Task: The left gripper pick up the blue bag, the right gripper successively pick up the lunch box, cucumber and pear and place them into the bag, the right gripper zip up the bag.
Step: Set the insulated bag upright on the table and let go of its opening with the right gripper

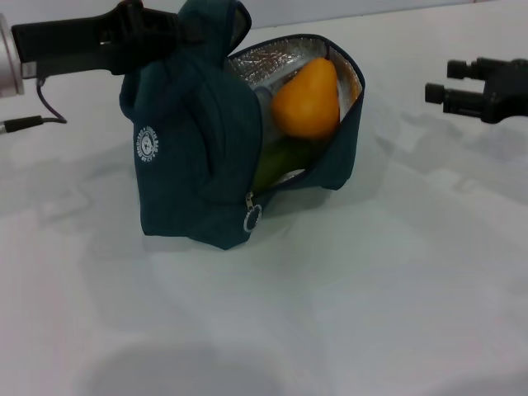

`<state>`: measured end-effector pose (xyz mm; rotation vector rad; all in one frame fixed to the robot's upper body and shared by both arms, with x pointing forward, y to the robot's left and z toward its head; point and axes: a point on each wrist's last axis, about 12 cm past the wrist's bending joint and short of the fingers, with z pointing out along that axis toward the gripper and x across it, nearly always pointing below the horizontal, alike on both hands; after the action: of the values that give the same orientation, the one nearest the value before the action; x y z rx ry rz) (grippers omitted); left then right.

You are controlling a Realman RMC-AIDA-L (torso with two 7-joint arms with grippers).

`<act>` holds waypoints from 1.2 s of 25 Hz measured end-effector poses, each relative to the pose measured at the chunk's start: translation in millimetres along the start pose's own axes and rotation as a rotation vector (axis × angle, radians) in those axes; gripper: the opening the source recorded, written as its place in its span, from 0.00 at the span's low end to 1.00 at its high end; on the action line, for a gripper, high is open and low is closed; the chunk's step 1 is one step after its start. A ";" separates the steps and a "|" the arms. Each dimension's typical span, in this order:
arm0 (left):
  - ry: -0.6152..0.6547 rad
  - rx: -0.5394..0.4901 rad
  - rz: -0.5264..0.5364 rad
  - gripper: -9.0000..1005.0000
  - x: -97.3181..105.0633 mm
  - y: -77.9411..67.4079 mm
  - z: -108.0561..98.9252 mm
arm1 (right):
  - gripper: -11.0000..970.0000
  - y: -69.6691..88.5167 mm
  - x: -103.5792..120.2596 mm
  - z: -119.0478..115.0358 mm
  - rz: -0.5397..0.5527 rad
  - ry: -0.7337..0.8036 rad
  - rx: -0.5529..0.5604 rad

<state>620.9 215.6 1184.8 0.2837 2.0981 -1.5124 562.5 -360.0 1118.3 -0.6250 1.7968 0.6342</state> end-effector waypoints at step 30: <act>-0.025 0.003 -0.041 0.05 1.1 5.1 -5.7 | 0.65 31.3 -33.5 153.3 -0.363 0.194 0.084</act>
<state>620.6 222.5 1181.4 0.2224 2.0941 -1.5351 653.8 -228.8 1111.3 -0.9533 1.8146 0.2575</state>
